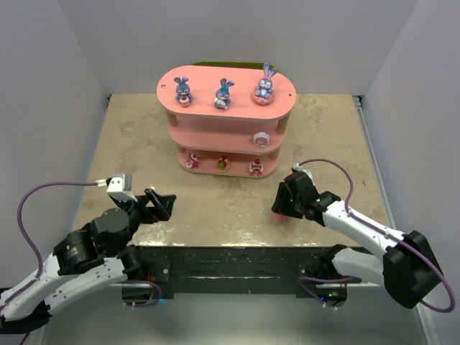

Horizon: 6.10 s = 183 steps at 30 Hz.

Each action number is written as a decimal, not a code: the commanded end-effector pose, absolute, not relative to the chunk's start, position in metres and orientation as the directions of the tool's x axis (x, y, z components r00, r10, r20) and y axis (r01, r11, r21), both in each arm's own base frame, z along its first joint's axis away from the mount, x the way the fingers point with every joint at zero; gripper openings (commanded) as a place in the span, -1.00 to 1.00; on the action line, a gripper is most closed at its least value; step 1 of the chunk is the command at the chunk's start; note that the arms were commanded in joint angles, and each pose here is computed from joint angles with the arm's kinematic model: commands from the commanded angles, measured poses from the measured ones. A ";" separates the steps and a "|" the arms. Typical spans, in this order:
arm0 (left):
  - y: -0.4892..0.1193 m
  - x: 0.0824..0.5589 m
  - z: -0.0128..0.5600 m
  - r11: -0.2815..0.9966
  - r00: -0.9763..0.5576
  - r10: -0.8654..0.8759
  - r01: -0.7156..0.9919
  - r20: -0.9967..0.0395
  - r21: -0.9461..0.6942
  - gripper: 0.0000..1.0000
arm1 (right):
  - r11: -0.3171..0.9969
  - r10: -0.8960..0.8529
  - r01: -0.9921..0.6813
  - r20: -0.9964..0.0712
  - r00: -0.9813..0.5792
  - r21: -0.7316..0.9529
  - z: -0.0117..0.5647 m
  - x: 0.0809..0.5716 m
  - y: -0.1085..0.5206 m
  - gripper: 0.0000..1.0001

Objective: Place and organize the plastic toys onto the shelf

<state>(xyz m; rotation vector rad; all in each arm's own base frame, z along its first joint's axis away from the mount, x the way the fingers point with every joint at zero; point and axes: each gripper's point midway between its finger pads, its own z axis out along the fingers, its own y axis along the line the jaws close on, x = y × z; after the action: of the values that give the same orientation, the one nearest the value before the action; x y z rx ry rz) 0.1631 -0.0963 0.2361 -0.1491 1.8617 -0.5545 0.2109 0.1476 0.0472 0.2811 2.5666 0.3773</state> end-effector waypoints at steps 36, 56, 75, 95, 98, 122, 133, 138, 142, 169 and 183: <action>-0.113 0.169 0.231 0.887 -0.390 -0.336 0.175 -0.857 -0.427 0.99 | 0.888 0.395 0.131 -0.584 -0.709 0.441 0.095 0.214 0.306 0.63; -0.113 0.167 0.229 0.880 -0.397 -0.350 0.170 -0.848 -0.443 0.99 | 0.426 -0.737 -0.903 -0.599 -0.314 -0.051 0.088 0.167 0.317 0.75; -0.110 0.168 0.232 0.886 -0.381 -0.343 0.172 -0.859 -0.430 0.99 | 0.311 -0.838 -0.949 -0.485 -0.251 -0.045 0.067 0.183 0.314 0.69; -0.110 0.167 0.234 0.879 -0.378 -0.349 0.184 -0.857 -0.440 0.99 | 0.982 -0.184 -0.169 -0.605 -0.774 -0.083 0.046 0.239 0.277 -1.00; -0.110 0.166 0.235 0.875 -0.376 -0.354 0.188 -0.856 -0.445 0.99 | 1.000 -0.008 0.010 -0.638 -0.770 -0.026 0.047 0.244 0.273 -1.00; -0.134 0.164 0.233 0.867 -0.418 -0.277 0.280 -0.865 -0.412 0.99 | 0.971 0.190 0.045 -0.644 -0.741 0.235 0.098 0.215 0.255 0.41; -0.253 0.124 0.180 0.561 -0.641 -0.134 0.580 -0.756 -0.591 0.99 | 0.935 0.307 0.095 -0.643 -0.702 0.342 0.130 0.189 0.207 0.63; -0.304 0.095 0.159 0.324 -0.754 -0.136 0.579 -0.642 -0.748 0.89 | 0.929 0.332 0.102 -0.680 -0.654 0.356 0.155 0.192 0.192 0.63; -0.331 0.078 0.147 0.352 -0.781 -0.076 0.561 -0.620 -0.750 0.85 | 0.934 0.330 0.111 -0.698 -0.635 0.341 0.161 0.191 0.180 0.63; -0.414 0.016 0.067 0.395 -0.961 0.039 0.268 -0.275 -0.879 0.51 | 0.927 0.336 0.069 -0.732 -0.592 0.369 0.157 0.181 0.153 0.62; -0.423 0.023 0.053 0.482 -0.951 0.031 0.284 -0.308 -0.829 -0.34 | 0.929 0.325 0.046 -0.752 -0.573 0.367 0.160 0.179 0.144 0.62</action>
<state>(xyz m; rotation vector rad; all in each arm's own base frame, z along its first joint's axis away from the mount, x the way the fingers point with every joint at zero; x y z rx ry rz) 0.0135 -0.4127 0.0390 0.2781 2.5314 -1.4847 0.1721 0.1505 0.1527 0.2453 2.2100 0.4061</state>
